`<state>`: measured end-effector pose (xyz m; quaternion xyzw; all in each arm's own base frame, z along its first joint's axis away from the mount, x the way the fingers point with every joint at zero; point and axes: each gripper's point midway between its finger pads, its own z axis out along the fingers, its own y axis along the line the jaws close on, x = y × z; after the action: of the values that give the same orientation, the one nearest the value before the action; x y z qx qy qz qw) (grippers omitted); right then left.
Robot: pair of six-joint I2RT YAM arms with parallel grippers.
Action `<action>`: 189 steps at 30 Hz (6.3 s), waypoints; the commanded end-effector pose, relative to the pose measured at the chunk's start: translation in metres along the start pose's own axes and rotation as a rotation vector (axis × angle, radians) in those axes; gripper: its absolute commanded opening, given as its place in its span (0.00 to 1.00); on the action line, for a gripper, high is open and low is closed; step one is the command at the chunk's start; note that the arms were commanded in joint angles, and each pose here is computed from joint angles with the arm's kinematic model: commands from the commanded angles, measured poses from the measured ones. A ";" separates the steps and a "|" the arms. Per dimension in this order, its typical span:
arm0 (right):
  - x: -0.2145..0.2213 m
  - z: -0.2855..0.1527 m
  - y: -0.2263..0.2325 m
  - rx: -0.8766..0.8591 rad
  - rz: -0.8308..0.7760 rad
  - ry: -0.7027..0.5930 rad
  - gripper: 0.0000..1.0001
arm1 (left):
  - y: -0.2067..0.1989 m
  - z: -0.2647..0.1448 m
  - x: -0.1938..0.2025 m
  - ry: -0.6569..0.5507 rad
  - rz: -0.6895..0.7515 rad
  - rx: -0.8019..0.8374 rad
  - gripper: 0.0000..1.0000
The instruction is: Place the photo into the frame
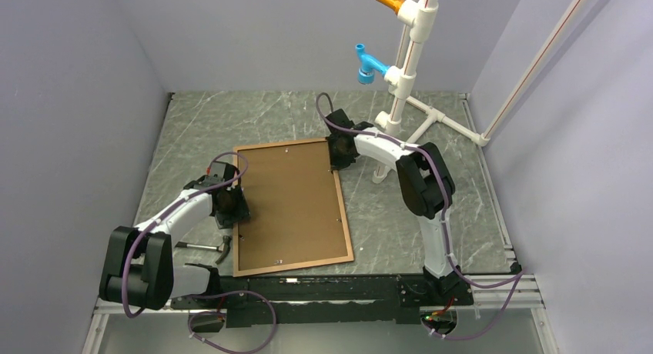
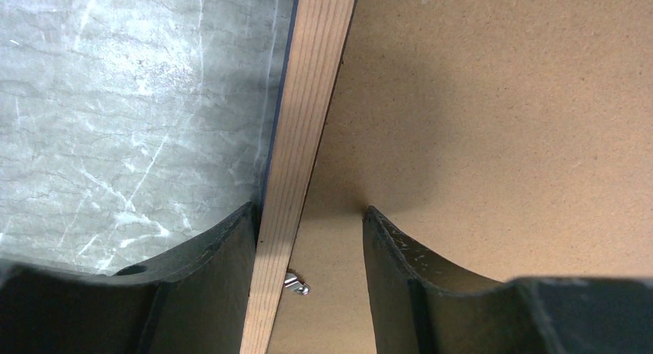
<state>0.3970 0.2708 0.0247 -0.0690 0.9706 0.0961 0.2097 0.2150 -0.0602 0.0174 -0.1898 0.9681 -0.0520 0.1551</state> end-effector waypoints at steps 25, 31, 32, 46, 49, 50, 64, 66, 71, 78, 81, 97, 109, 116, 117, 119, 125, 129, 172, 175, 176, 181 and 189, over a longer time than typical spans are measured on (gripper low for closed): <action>-0.022 -0.017 0.009 0.031 -0.076 -0.053 0.59 | -0.002 0.009 0.009 0.017 0.022 0.035 0.38; -0.007 0.003 0.004 0.047 -0.086 0.002 0.54 | 0.000 0.011 0.011 0.023 0.024 0.023 0.38; -0.006 0.004 0.004 0.047 -0.086 0.006 0.53 | 0.000 0.012 0.010 0.023 0.025 0.021 0.37; -0.011 0.013 -0.005 0.101 -0.103 -0.005 0.00 | -0.002 0.010 0.012 0.023 0.018 0.040 0.37; -0.018 0.017 0.000 0.089 -0.109 -0.022 0.00 | -0.003 0.010 0.018 0.027 0.012 0.062 0.34; -0.022 0.017 0.003 0.084 -0.111 -0.029 0.00 | -0.004 0.009 0.020 0.029 0.010 0.074 0.31; -0.059 0.029 0.075 -0.124 -0.214 -0.056 0.00 | -0.058 -0.016 0.079 0.074 0.038 0.286 0.10; -0.058 0.030 0.080 -0.118 -0.231 -0.052 0.10 | -0.059 -0.020 0.088 0.080 0.037 0.304 0.13; -0.065 0.015 0.065 -0.029 -0.210 -0.104 0.63 | -0.032 -0.035 0.082 0.033 0.022 0.177 0.60; -0.078 -0.035 0.052 0.038 -0.183 -0.169 0.91 | -0.019 -0.055 0.052 -0.050 0.051 0.033 0.86; -0.066 -0.057 0.051 0.011 -0.162 -0.155 0.94 | -0.028 -0.059 0.040 -0.064 0.070 0.018 0.86; 0.164 -0.132 0.016 -0.164 -0.026 0.208 0.91 | -0.073 -0.100 -0.033 -0.148 0.024 0.139 0.86; 0.223 -0.119 0.027 -0.210 0.022 0.294 0.89 | -0.073 -0.103 -0.022 -0.159 -0.040 0.220 0.85; 0.202 -0.101 0.040 -0.193 0.053 0.252 0.91 | -0.071 -0.104 -0.022 -0.165 -0.036 0.220 0.85; 0.200 -0.096 0.038 -0.171 0.051 0.252 0.91 | -0.071 -0.105 -0.022 -0.166 -0.036 0.219 0.85; 0.201 -0.086 0.034 -0.127 0.043 0.256 0.90 | -0.069 -0.105 -0.021 -0.167 -0.029 0.215 0.85; 0.196 -0.065 0.018 0.051 -0.062 0.235 0.83 | -0.065 -0.105 -0.020 -0.171 -0.026 0.202 0.85; 0.189 -0.050 0.018 0.113 -0.109 0.231 0.70 | -0.061 -0.106 -0.020 -0.173 -0.024 0.182 0.85; 0.118 -0.041 0.061 -0.199 0.101 0.161 0.79 | -0.042 -0.092 -0.016 -0.157 -0.026 0.156 0.84; 0.112 -0.042 0.063 -0.195 0.101 0.141 0.79 | -0.044 -0.090 -0.016 -0.152 -0.028 0.161 0.84; 0.112 -0.038 0.060 -0.167 0.091 0.143 0.79 | -0.044 -0.090 -0.015 -0.149 -0.027 0.162 0.84; 0.125 -0.019 0.032 0.024 0.005 0.169 0.72 | -0.043 -0.089 -0.014 -0.144 -0.025 0.155 0.84; 0.121 -0.006 0.003 0.157 -0.086 0.161 0.28 | -0.036 -0.083 -0.017 -0.120 -0.015 0.099 0.84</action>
<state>0.2725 0.2975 0.0163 -0.0802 0.9816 0.1075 0.1360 0.2107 -0.0878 0.1042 -0.2002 0.9490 -0.1009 0.2216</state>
